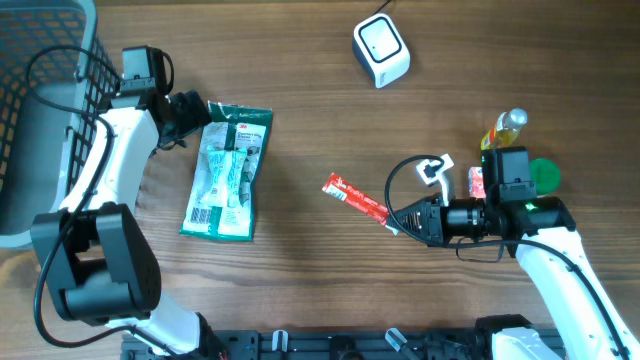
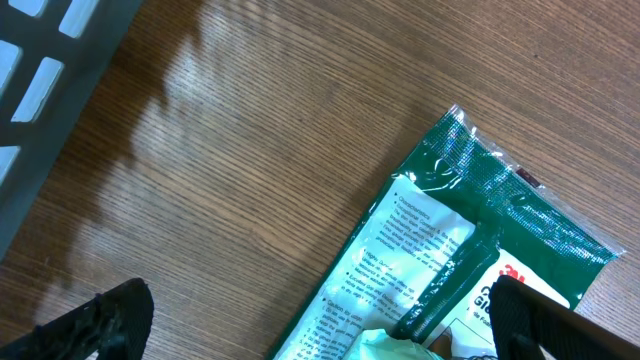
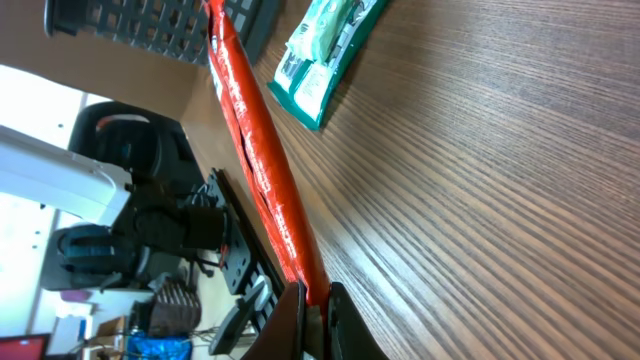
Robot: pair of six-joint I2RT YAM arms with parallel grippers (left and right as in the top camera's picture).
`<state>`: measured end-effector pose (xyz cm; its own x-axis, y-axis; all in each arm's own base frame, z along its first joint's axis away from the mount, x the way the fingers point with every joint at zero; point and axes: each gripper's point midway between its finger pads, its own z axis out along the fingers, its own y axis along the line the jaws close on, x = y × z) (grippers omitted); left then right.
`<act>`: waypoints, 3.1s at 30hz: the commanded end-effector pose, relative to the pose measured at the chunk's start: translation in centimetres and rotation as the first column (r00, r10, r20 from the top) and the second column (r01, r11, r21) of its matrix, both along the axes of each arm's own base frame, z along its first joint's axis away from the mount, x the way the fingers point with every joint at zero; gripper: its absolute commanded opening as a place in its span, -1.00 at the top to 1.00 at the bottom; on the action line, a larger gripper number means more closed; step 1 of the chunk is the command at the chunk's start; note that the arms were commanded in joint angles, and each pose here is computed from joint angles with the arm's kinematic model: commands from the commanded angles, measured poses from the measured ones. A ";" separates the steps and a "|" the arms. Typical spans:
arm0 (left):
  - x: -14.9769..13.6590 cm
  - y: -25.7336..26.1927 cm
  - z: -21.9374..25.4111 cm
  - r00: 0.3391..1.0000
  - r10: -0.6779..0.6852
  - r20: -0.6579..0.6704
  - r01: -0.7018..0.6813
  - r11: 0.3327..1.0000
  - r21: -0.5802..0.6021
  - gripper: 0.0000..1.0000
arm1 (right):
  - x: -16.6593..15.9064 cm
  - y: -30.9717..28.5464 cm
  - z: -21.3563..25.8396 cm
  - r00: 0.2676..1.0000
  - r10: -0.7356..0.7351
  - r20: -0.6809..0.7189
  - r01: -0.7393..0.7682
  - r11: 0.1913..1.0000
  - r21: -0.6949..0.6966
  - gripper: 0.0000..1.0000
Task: Scan the item barcode
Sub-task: 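Lift the red stick snack with the right gripper toward the white scanner, then hold the red snack's barcode under the white scanner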
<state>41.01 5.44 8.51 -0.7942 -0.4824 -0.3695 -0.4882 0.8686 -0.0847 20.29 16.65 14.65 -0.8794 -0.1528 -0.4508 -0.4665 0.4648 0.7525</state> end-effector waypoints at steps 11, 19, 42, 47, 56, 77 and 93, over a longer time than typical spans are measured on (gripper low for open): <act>0.4 0.2 1.0 1.000 0.003 0.027 -0.002 1.000 -0.005 -1.00 | 2.7 -1.0 2.2 0.994 -0.075 0.073 0.082 0.992 -0.099 0.91; 0.4 0.2 1.0 1.000 0.003 0.027 -0.002 1.000 -0.005 -1.00 | 7.7 -2.4 11.2 0.940 -0.111 0.324 0.235 0.898 -0.373 0.91; 0.4 0.2 1.0 1.000 0.003 0.027 -0.002 1.000 -0.005 -1.00 | 30.5 -6.7 3.7 0.704 0.143 0.696 0.686 0.116 -0.718 0.91; 0.4 0.2 1.0 1.000 0.003 0.027 -0.002 1.000 -0.005 -1.00 | 32.4 -6.0 2.9 0.667 0.164 0.727 0.719 0.114 -0.685 0.91; 0.4 0.2 1.0 1.000 0.003 0.027 -0.002 1.000 -0.005 -1.00 | 33.0 -4.5 -0.2 0.687 0.183 0.704 0.691 0.136 -0.710 0.91; 0.4 0.2 1.0 1.000 0.003 0.027 -0.002 1.000 -0.005 -1.00 | 30.6 -1.1 -6.6 0.804 0.260 0.535 0.456 0.308 -0.835 0.91; 0.4 0.2 1.0 1.000 0.003 0.027 -0.002 1.000 -0.005 -1.00 | 23.7 -4.3 7.5 0.768 -0.145 0.624 0.619 0.416 -0.666 0.92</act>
